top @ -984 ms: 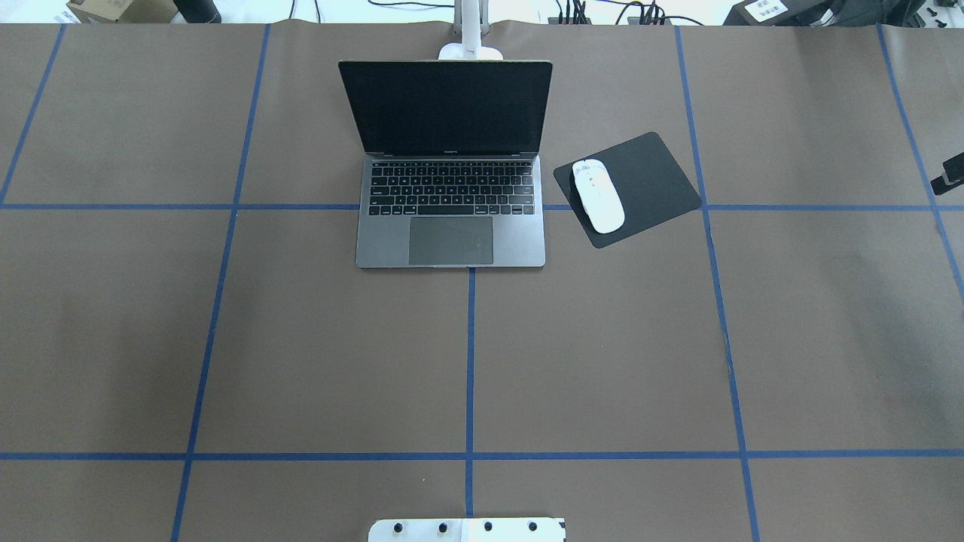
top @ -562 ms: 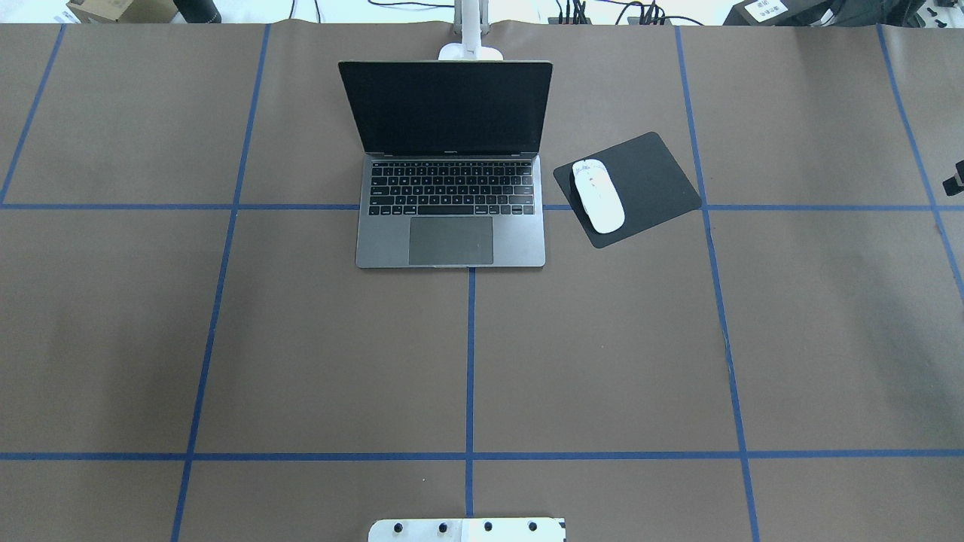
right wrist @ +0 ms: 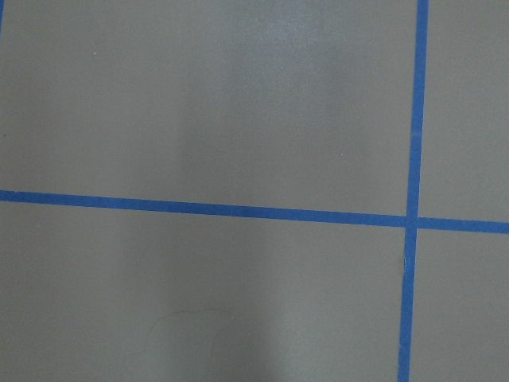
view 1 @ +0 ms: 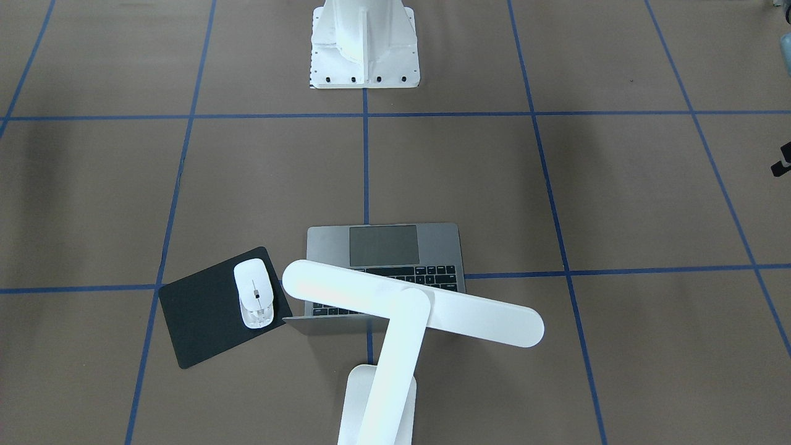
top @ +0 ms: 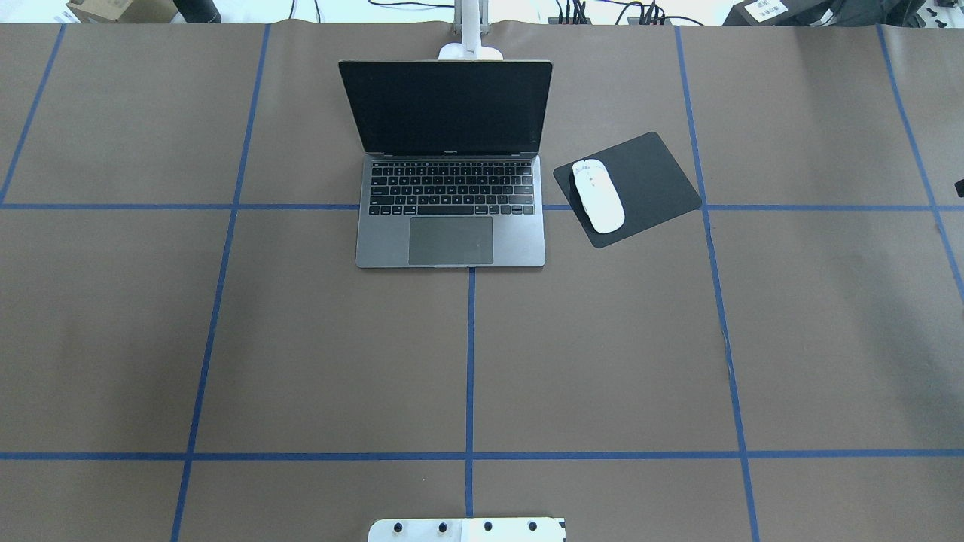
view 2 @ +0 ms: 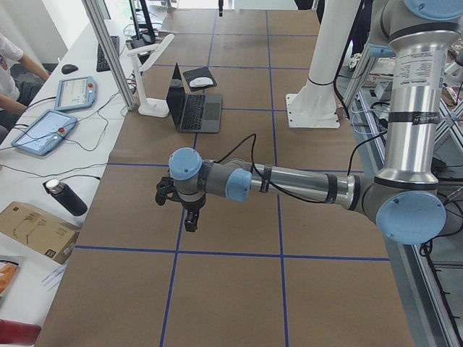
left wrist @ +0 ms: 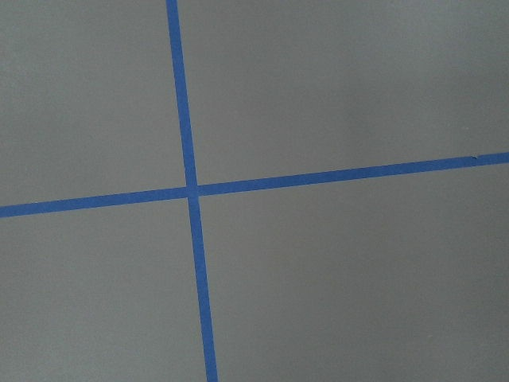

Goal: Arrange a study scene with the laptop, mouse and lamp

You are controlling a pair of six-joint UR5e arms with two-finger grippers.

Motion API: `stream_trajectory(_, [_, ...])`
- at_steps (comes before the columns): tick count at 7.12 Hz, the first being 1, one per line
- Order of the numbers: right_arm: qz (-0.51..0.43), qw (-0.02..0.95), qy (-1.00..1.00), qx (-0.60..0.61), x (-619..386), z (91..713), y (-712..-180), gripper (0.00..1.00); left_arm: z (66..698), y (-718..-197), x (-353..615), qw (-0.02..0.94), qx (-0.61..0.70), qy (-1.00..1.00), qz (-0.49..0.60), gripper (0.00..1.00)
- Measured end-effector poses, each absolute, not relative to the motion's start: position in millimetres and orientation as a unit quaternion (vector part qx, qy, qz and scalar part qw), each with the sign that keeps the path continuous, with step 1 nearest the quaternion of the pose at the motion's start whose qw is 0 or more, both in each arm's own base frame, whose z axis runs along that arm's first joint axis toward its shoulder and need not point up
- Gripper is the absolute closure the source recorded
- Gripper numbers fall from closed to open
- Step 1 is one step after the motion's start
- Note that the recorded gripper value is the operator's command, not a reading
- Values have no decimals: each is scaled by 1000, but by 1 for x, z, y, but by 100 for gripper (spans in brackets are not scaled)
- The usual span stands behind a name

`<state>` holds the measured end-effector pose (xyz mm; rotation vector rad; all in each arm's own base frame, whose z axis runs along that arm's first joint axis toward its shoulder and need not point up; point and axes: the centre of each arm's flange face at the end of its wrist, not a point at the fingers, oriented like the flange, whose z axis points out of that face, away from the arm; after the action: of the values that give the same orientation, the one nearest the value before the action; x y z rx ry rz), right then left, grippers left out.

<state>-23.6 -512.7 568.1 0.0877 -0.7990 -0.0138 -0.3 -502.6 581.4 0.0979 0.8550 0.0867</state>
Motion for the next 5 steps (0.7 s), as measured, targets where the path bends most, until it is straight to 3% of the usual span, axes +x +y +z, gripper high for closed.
stream_trajectory(3, [-3,924,-379,47,-21,570,-510,1,561,-448,-8,907,64,415,47,0])
stream_trajectory(5, [-5,923,-383,45,-22,571,-508,1,568,-447,-7,909,59,410,47,0])
